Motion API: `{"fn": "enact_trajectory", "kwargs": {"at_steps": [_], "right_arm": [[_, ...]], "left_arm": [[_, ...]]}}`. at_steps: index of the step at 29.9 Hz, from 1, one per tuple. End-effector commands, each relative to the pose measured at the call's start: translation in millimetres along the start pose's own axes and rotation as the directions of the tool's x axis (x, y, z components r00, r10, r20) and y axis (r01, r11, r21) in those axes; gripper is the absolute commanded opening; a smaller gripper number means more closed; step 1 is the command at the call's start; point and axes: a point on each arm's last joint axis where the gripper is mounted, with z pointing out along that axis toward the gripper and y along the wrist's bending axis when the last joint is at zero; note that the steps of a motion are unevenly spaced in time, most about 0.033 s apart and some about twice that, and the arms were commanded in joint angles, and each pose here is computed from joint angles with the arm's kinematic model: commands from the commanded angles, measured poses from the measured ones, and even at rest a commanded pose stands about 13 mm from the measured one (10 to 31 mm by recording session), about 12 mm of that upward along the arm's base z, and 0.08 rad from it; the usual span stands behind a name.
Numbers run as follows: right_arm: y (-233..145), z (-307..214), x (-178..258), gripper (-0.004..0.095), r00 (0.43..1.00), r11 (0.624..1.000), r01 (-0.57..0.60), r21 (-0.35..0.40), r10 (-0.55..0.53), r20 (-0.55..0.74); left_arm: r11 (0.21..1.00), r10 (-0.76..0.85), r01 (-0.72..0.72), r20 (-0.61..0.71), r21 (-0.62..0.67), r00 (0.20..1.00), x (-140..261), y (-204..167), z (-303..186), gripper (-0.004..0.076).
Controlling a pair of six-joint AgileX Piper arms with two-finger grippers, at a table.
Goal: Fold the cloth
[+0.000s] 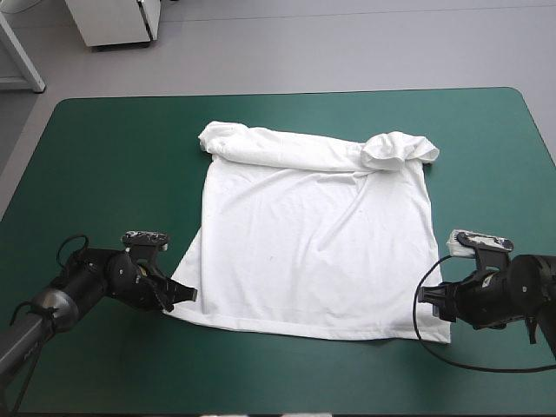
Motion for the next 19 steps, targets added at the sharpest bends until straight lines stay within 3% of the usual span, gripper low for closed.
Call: {"fn": "enact_trajectory", "kwargs": {"at_steps": [1, 8, 19], "right_arm": [[-3.2, 13.0, -5.9, 0.0509, 1.0, 1.0, -0.018, 0.012, 0.018, 0.015], [-8.0, 38.1, -3.0, 0.0443, 0.999, 0.999, -0.031, 0.026, 0.032, -0.017], [-11.2, 66.0, -12.4, 0.0442, 0.993, 0.998, -0.041, 0.053, 0.047, -0.113]], "left_arm": [[1.0, -0.017, 0.016, -0.1, -0.01, 0.995, 13.4, 2.2, 14.4, -0.0022], [1.0, -0.017, 0.016, -0.102, -0.01, 0.995, 13.7, 2.2, 14.3, -0.0022], [0.999, -0.034, 0.035, -0.063, 0.017, 0.997, 3.4, -1.5, 8.3, -0.0022]]}}
